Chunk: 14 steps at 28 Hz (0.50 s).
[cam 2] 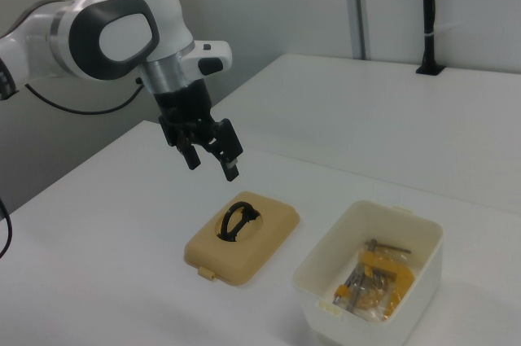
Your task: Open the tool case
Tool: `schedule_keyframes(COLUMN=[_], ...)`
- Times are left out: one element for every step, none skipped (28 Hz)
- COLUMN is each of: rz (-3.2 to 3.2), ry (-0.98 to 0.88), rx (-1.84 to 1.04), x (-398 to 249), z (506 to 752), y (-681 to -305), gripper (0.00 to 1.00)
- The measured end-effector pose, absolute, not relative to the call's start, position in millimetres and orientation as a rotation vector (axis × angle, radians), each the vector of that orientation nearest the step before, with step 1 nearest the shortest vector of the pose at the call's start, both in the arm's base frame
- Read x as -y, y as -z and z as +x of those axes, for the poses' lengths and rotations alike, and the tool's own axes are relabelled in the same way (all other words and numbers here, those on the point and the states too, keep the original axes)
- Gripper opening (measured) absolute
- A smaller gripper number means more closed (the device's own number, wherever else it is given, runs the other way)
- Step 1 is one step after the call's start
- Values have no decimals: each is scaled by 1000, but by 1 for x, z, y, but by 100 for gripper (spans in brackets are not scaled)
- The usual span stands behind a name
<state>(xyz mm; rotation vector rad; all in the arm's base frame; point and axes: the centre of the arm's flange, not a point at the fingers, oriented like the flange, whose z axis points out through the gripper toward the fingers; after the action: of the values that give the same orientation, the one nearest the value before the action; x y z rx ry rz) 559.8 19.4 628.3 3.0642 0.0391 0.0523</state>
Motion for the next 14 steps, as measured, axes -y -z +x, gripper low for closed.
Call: schedule_keyframes(rz=[3068, 3070, 3072, 3074, 3074, 3075, 3075, 3075, 3075, 3075, 3075, 3075, 3075, 3075], ry=[-52, -52, -52, -52, -52, -52, -52, -52, -52, -52, -52, -52, -52, -52], rx=[-41, -42, -43, -44, -45, -46, -46, -46, -46, -46, -46, -46, -46, -46], x=[-20, -21, -22, -22, -23, -23, -23, -23, -23, -23, -23, -23, -23, -23], z=[560, 560, 560, 560, 560, 560, 560, 560, 560, 560, 560, 560, 560, 560], y=[-628, -628, -628, -628, -628, -628, -628, -628, -628, -628, -628, -628, -628, -628], gripper=[100, 100, 100, 100, 100, 100, 100, 100, 100, 100, 100, 100, 100, 100])
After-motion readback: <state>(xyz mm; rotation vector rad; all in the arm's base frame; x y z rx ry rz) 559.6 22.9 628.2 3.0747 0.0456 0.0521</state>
